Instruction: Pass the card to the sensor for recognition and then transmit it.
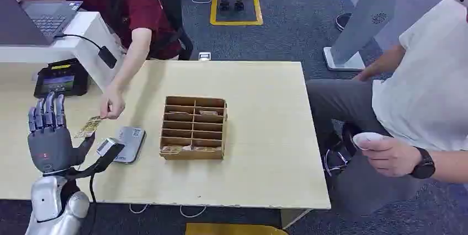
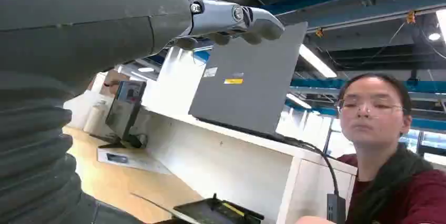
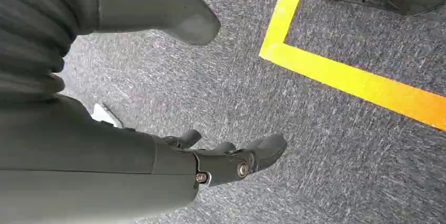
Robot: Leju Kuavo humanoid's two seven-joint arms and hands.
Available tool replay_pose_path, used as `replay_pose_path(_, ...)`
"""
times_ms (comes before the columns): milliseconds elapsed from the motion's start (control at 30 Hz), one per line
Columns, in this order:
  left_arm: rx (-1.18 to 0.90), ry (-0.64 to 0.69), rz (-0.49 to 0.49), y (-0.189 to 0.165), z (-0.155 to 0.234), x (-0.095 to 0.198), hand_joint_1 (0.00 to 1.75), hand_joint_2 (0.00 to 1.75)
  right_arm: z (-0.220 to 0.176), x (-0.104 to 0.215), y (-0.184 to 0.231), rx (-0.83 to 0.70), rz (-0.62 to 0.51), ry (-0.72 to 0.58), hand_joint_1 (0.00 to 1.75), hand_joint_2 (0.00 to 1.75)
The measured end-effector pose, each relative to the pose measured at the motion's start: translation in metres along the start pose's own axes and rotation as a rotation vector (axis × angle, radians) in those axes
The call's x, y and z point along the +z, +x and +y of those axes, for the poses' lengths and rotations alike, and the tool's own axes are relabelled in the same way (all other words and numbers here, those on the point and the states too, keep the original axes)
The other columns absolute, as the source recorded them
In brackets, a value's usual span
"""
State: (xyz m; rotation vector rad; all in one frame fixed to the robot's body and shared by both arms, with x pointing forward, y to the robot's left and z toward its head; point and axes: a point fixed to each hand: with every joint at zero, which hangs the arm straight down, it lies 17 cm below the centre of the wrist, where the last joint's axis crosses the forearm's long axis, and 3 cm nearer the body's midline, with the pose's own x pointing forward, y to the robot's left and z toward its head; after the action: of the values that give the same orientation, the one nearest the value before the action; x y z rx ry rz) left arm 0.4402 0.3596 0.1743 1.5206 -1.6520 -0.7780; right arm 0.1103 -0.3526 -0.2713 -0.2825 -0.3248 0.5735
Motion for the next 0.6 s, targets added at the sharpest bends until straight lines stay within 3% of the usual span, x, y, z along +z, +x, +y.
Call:
replay_pose_path(67, 0.0, 0.001, -0.007, 0.0011, 0.0002, -0.0005, 0.0, 1.75, 0.0002, 0.0, 0.0005, 0.0, -0.001, 0.0, 0.0, 1.75)
replay_pose_path(133, 0.001, 0.002, -0.008, 0.0014, 0.0005, -0.001, 1.75, 1.75, 0.0008, 0.0, 0.0012, 0.0, -0.002, 0.001, 0.0, 1.75)
replay_pose_path(600, 0.056, 0.005, 0.025, -0.0043, 0.0, -0.0026, 1.75, 1.75, 0.0007, -0.0002, 0.0043, 0.031, -0.014, -0.006, 0.0, 1.75)
